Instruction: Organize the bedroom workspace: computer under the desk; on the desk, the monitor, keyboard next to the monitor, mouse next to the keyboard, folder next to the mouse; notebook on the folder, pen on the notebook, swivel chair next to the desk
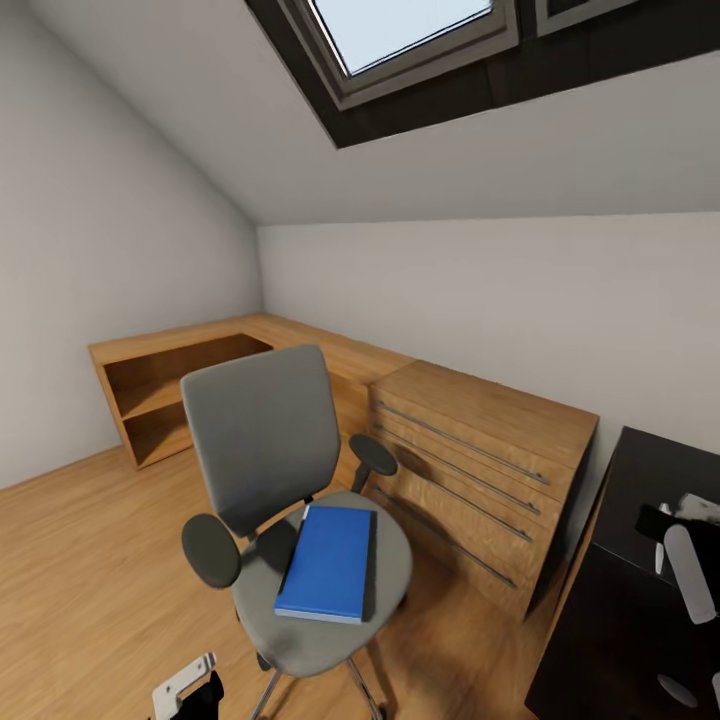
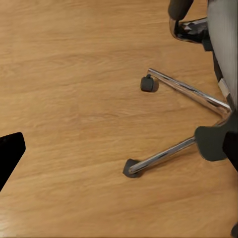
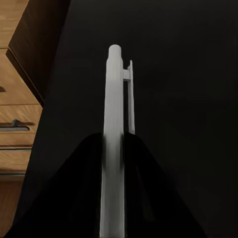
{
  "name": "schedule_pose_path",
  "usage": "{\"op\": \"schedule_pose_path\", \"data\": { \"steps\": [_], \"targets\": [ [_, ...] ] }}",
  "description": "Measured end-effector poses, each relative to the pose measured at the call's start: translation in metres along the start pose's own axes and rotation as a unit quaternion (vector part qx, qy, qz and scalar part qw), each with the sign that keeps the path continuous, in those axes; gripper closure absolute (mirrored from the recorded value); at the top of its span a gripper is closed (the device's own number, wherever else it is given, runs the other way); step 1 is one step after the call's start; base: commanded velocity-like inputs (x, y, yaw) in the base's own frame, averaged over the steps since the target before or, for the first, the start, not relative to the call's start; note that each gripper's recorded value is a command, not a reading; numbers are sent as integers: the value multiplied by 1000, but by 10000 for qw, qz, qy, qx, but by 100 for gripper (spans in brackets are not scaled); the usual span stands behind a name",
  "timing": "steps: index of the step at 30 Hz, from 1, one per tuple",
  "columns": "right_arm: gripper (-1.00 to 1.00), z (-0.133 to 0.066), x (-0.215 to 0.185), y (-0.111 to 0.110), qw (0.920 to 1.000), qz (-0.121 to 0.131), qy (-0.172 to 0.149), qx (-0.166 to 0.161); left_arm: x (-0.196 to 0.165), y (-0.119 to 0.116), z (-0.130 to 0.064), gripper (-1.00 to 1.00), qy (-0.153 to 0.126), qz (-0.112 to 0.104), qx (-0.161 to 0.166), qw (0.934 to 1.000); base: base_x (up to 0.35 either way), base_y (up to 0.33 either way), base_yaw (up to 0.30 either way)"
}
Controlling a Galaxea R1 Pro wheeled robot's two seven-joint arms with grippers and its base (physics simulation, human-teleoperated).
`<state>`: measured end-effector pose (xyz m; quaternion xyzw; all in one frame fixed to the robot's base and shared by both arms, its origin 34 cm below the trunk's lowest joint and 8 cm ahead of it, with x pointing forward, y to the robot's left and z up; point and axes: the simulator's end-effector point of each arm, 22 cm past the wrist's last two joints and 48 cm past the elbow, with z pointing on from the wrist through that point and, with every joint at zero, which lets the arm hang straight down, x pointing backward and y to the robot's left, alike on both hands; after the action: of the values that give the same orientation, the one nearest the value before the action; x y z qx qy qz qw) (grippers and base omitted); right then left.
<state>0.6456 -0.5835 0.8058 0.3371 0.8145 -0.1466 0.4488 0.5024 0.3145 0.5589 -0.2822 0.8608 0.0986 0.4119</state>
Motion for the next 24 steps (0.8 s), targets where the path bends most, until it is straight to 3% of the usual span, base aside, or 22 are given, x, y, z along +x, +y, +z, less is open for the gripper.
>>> {"op": "schedule_pose_path", "data": {
  "steps": [14,18,24],
  "targets": [
    [100,18,2,3,9999,113,90,80,0,-1,-1,-100,-5,7,20,10000,147,0,0],
    [100,41,-5,-8,9992,15,11,410,1,-1,0,-100,10,0,14,10000,56,0,0],
    [100,54,-6,-16,9984,54,-14,558,1,-1,0,-100,10,0,14,10000,3,0,0]
  ]
}}
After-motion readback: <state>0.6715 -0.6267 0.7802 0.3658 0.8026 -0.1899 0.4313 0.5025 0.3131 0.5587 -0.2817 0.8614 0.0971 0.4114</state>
